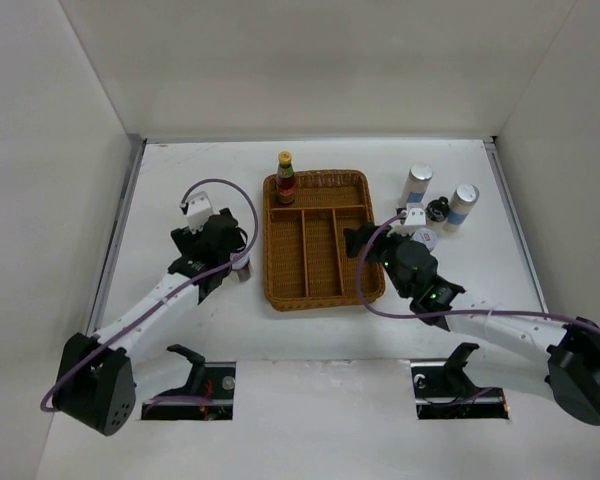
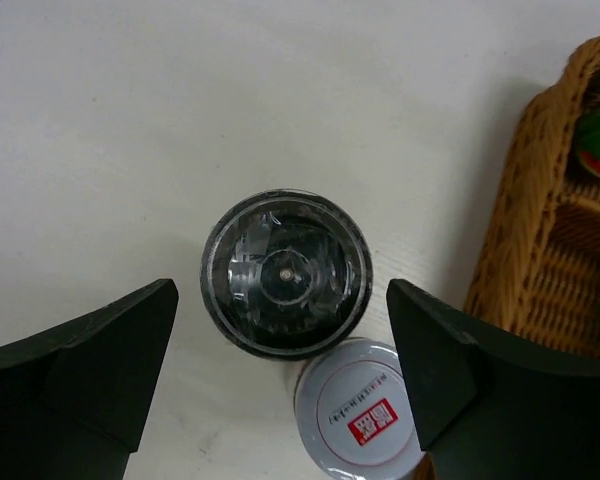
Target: Organize the condiment bottles
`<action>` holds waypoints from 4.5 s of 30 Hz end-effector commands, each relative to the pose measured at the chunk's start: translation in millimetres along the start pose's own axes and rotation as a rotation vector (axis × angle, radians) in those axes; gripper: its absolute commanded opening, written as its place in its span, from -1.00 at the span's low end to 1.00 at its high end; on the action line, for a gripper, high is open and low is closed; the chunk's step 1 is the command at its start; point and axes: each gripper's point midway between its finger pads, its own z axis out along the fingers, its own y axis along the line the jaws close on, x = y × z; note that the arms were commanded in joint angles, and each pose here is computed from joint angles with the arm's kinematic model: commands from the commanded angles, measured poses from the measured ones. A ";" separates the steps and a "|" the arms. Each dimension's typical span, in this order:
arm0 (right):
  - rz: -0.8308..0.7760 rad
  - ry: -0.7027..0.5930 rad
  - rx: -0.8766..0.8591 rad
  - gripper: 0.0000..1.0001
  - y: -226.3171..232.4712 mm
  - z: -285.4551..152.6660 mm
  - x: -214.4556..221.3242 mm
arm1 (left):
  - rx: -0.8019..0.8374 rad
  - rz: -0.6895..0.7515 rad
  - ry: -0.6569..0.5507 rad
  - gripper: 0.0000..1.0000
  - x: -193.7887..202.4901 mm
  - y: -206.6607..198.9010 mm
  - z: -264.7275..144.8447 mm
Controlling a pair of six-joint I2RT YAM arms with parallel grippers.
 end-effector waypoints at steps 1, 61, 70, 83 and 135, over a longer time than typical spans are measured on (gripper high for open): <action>0.033 -0.039 -0.034 1.00 9.8 0.5 -15.1 | -0.006 -0.039 -0.023 0.68 -5.1 -5.8 13.4; 0.046 -0.039 -0.029 1.00 5.7 1.1 -13.9 | 0.201 -0.041 -0.038 0.68 -14.7 -47.7 -38.8; 0.035 -0.026 -0.034 1.00 8.5 4.4 -11.6 | 0.163 0.034 0.067 0.63 32.1 -31.9 -24.7; 0.031 -0.023 -0.034 1.00 8.9 4.4 -10.9 | 0.150 0.044 0.085 -0.09 45.3 -35.4 -7.9; 0.043 -0.065 -0.009 0.99 0.0 -2.6 -21.5 | 0.516 0.121 -0.064 -0.50 12.6 -177.6 -72.3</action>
